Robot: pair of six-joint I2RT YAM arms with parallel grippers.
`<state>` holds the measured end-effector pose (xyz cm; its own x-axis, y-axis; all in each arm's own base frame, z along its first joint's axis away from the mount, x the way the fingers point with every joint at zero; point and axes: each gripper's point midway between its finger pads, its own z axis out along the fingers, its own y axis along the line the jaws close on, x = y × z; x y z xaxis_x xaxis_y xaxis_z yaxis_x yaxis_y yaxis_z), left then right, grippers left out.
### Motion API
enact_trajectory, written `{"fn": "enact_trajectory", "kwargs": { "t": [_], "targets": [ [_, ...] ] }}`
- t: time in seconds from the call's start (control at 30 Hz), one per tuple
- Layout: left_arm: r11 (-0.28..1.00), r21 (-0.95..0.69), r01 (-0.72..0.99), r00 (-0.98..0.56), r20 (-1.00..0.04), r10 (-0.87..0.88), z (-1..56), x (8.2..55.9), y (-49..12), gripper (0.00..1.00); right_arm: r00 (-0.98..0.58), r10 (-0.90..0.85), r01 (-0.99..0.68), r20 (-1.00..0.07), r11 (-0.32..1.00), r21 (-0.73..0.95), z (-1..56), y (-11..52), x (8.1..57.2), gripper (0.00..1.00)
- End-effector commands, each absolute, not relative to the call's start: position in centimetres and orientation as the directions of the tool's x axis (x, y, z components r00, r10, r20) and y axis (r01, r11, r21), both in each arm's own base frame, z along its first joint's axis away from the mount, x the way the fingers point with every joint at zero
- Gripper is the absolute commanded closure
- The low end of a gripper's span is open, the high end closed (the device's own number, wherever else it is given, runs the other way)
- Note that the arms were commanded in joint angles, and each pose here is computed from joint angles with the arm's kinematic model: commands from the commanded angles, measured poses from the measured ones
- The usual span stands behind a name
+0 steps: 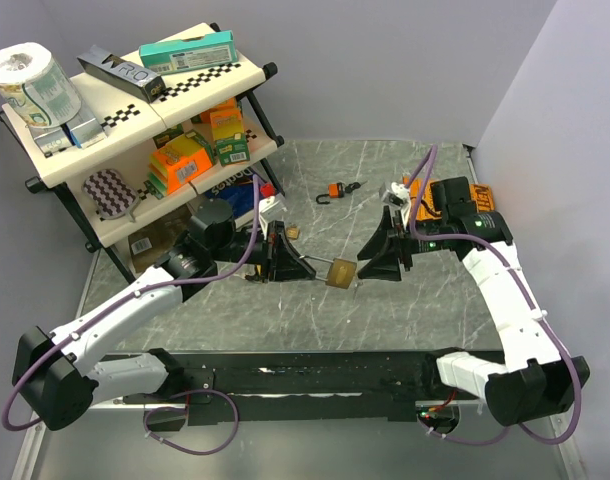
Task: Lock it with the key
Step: Lock the lock, then place the key at the center of the board.
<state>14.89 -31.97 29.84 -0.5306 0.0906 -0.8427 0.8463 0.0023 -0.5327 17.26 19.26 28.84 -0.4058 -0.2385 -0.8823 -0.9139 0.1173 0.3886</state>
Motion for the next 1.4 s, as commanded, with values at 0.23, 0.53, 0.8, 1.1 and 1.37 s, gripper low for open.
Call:
{"fn": "enact_trajectory", "kwargs": {
  "t": [0.23,0.53,0.8,1.1,1.37],
  "targets": [
    [-0.078,-0.459,0.885,-0.459,-0.888,0.016,33.1,14.5,-32.1,0.99,-0.391,-0.264,-0.918,-0.882,0.048,0.393,27.4,19.5,15.7,0.51],
    [-0.057,-0.471,0.88,-0.471,-0.882,0.017,32.7,15.0,-31.7,0.99,-0.368,-0.266,-0.928,-0.891,0.036,0.372,27.3,19.6,15.2,0.9],
    [-0.029,-0.471,0.882,-0.471,-0.882,0.001,32.9,16.5,-30.2,0.99,-0.375,-0.294,-0.927,-0.879,0.085,0.367,25.7,18.6,15.5,1.0],
    [0.017,-0.432,0.902,-0.432,-0.902,-0.003,33.8,17.9,-28.2,0.99,-0.461,-0.301,-0.886,-0.835,0.22,0.409,23.2,14.5,18.4,1.0],
    [0.091,-0.441,0.893,-0.446,-0.893,0.057,31.4,19.3,-28.5,0.99,-0.687,-0.303,-0.64,-0.661,0.683,0.352,16.8,2.0,26.0,1.0]
  ]
}}
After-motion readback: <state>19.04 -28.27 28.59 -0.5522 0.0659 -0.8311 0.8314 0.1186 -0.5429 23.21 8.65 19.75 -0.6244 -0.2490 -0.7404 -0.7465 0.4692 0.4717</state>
